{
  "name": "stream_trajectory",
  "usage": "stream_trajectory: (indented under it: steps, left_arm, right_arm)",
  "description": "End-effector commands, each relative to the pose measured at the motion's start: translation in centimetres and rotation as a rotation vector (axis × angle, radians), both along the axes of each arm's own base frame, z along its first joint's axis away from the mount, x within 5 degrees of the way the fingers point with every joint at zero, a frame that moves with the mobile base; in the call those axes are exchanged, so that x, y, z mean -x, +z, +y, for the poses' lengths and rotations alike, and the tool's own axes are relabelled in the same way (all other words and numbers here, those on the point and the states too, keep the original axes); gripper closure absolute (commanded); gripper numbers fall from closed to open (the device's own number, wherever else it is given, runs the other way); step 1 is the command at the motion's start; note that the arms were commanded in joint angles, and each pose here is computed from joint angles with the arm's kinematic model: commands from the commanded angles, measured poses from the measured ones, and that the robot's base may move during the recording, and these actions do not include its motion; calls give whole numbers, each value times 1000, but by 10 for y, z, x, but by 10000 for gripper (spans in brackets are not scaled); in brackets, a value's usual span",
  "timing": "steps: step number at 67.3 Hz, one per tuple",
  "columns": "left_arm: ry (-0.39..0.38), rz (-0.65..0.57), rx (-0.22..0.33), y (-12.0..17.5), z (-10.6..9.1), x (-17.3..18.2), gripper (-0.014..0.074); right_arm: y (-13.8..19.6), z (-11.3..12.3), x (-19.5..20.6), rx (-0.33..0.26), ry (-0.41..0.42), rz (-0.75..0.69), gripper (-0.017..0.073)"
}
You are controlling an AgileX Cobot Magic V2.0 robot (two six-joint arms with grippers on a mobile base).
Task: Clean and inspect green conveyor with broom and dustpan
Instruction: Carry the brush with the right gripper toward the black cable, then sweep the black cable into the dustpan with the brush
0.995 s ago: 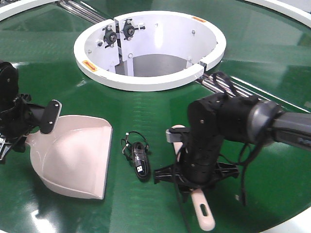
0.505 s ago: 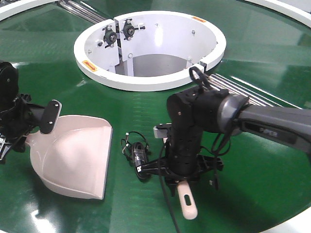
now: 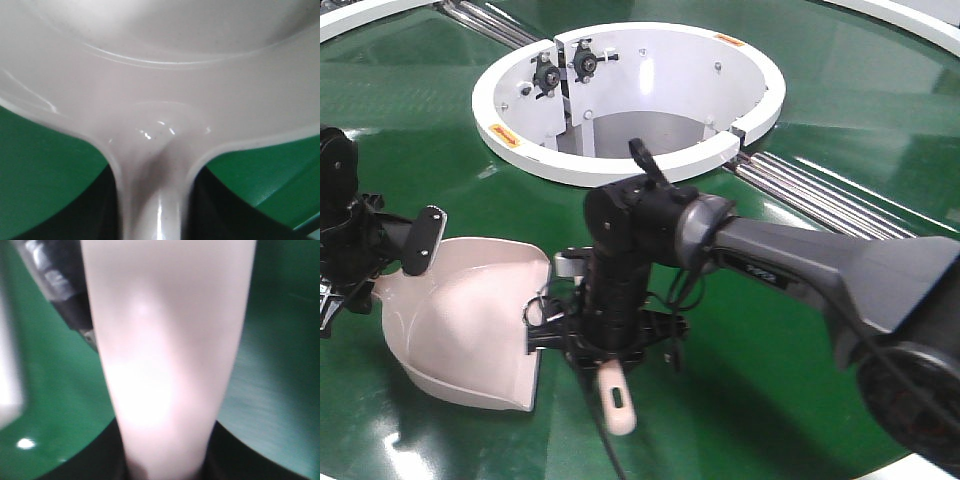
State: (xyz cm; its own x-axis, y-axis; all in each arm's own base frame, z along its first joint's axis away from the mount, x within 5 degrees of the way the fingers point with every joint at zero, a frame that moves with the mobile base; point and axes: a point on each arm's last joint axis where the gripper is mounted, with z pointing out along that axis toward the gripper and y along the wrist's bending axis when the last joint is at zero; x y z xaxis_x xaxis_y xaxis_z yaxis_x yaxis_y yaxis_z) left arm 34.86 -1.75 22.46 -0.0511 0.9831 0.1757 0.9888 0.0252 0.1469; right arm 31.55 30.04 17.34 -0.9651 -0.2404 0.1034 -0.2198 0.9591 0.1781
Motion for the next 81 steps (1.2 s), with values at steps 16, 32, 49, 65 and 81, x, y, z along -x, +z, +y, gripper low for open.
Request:
stream_trajectory:
  steps: [16,32,49,65,81]
  left_arm:
    - [-5,-66,-2,23,-1,1,600]
    - [-5,-66,-2,23,-1,1,600]
    - [-5,-66,-2,23,-1,1,600]
    - [-5,-66,-2,23,-1,1,600]
    - [-5,-66,-2,23,-1,1,600]
  right_arm:
    - [41,59,15,-198,171,-30,564]
    - [69,81,22,-277,238,-114,564]
    - [84,72,15,-267,227,-178,564]
    - [86,36,6,-159,194,-210,564]
    - [99,-25,0,-47,121,-240,564]
